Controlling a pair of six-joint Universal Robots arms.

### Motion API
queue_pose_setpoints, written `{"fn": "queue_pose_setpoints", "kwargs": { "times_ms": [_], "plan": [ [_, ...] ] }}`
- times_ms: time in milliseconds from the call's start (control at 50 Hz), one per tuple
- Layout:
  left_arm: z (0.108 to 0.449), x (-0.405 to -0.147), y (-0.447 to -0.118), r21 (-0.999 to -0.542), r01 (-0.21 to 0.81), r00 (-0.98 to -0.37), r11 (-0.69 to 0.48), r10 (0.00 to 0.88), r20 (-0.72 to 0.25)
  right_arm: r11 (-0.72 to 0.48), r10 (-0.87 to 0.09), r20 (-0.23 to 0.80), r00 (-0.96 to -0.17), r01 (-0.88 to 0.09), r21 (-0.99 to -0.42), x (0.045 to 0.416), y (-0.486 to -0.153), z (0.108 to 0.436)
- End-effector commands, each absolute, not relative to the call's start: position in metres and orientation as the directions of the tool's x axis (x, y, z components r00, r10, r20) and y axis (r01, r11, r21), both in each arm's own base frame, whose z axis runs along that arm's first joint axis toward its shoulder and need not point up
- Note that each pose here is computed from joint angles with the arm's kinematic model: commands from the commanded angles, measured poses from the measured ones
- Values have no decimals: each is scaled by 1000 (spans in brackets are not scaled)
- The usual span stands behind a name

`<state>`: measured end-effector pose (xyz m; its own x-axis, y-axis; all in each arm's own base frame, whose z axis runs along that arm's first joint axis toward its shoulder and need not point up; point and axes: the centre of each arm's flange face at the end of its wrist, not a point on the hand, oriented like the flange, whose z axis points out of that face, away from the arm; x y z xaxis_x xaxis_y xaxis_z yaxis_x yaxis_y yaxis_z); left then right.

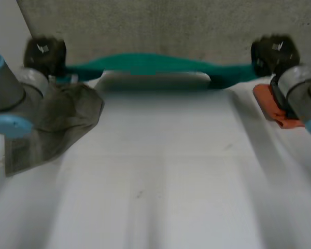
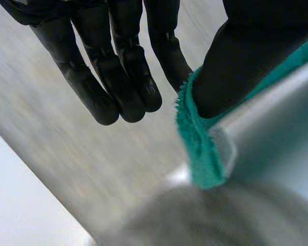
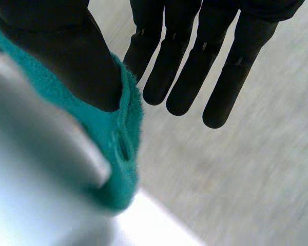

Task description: Fold the laundry.

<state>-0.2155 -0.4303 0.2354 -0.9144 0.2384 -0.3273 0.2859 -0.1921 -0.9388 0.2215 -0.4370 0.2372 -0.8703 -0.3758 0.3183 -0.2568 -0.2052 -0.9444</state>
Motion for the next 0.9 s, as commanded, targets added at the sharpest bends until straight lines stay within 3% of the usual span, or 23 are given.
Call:
{"fn": "queue_pose_setpoints", "kwargs": {
  "times_ms": [20,60,140,200,240,300,320,380,440,620,680,760,900],
  "plan": [
    [167,-216,-373,-853,521,-774,15,429,-465,89,-468,387,-795,-478,-874,197,-394,175],
    [161,-214,-357,-814,579,-729,43,474,-494,136,-489,406,-772,-527,-839,190,-380,176],
    [158,-201,-301,-695,701,-631,162,594,-499,256,-572,452,-684,-673,-694,161,-334,193],
    [160,-193,-271,-626,736,-607,257,661,-442,283,-628,457,-630,-731,-621,151,-313,199],
    [164,-188,-243,-554,759,-588,342,725,-359,290,-685,458,-566,-789,-542,141,-297,202],
    [176,-184,-220,-492,772,-576,402,771,-273,269,-758,449,-473,-854,-446,133,-282,201],
    [180,-185,-218,-490,773,-573,404,776,-264,258,-771,450,-451,-867,-426,131,-281,202],
    [194,-189,-226,-534,763,-571,365,767,-291,246,-775,463,-430,-880,-406,130,-282,206],
    [211,-194,-244,-593,746,-581,301,730,-361,252,-742,485,-464,-862,-440,133,-291,210],
    [230,-242,-307,-757,646,-631,101,628,-455,168,-569,557,-605,-749,-641,161,-352,203],
    [222,-256,-339,-781,622,-655,49,579,-485,101,-505,580,-639,-711,-696,172,-376,197],
    [209,-263,-373,-775,630,-684,47,507,-525,-7,-424,623,-658,-685,-728,187,-406,186],
    [200,-272,-417,-778,628,-728,24,371,-577,-142,-261,694,-671,-684,-715,205,-451,175]
  ]
}}
